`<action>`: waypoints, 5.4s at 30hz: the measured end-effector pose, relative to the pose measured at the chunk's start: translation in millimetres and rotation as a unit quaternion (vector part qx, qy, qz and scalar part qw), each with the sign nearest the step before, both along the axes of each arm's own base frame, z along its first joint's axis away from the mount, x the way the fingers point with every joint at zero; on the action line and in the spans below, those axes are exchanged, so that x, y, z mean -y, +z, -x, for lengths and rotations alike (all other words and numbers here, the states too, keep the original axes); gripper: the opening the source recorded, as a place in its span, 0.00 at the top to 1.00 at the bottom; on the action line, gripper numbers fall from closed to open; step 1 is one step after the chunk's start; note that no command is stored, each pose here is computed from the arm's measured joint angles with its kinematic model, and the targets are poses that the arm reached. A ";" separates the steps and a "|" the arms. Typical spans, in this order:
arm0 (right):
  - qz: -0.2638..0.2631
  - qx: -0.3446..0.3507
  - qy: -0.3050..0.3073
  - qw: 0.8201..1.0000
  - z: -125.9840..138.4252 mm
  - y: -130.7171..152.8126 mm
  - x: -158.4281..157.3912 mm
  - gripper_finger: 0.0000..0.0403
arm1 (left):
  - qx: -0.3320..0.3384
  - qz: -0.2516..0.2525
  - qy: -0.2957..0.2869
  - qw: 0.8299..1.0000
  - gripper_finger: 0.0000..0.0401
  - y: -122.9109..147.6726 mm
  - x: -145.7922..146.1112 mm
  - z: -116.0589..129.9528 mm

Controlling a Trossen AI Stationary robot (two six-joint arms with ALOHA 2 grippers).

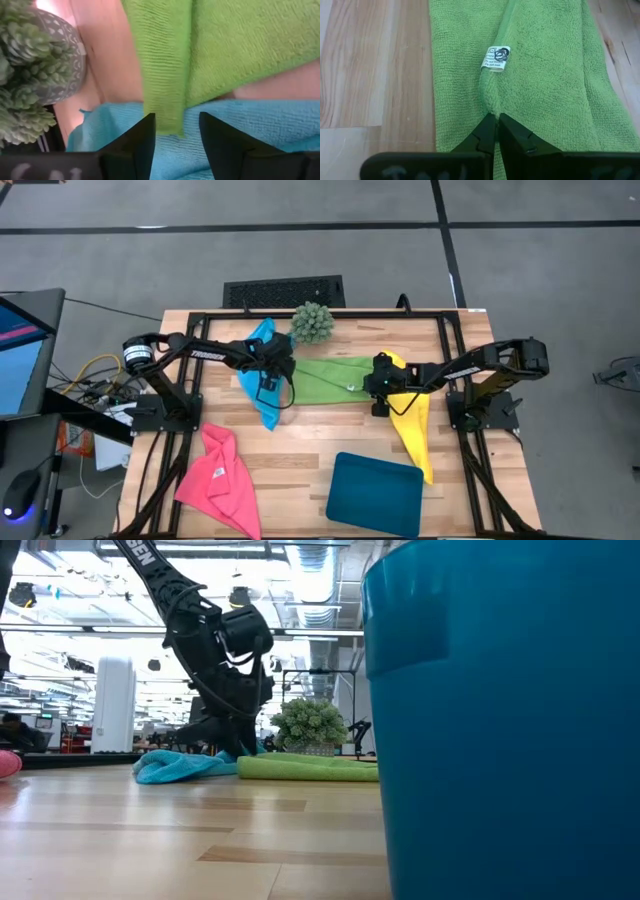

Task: Fold microfiber towels
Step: Fold the green microfiber cloth

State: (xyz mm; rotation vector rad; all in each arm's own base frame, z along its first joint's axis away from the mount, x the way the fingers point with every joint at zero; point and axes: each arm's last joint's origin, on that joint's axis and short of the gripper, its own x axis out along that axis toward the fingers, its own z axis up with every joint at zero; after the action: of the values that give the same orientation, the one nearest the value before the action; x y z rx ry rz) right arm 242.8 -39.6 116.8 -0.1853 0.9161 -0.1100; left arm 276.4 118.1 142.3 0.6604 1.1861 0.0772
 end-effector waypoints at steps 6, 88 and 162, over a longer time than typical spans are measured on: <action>-0.001 0.001 -0.002 1.000 -0.1 0.1 0.1 0.89 | -0.016 0.004 0.002 1.000 0.72 -9.6 -3.3 -0.3; -0.218 0.163 -0.049 0.961 43.8 82.5 -107.0 0.89 | 0.186 0.299 0.125 0.927 1.00 101.8 172.6 3.0; -0.057 0.093 -0.330 0.938 33.5 46.3 -7.6 0.89 | 0.150 0.150 0.232 0.949 1.00 57.9 68.7 -0.9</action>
State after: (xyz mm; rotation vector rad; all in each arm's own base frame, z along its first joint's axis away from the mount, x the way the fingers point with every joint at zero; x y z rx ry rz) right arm 209.3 -32.0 163.0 0.2462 0.7615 -0.6857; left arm 277.3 49.4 200.2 0.0865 1.0082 0.3735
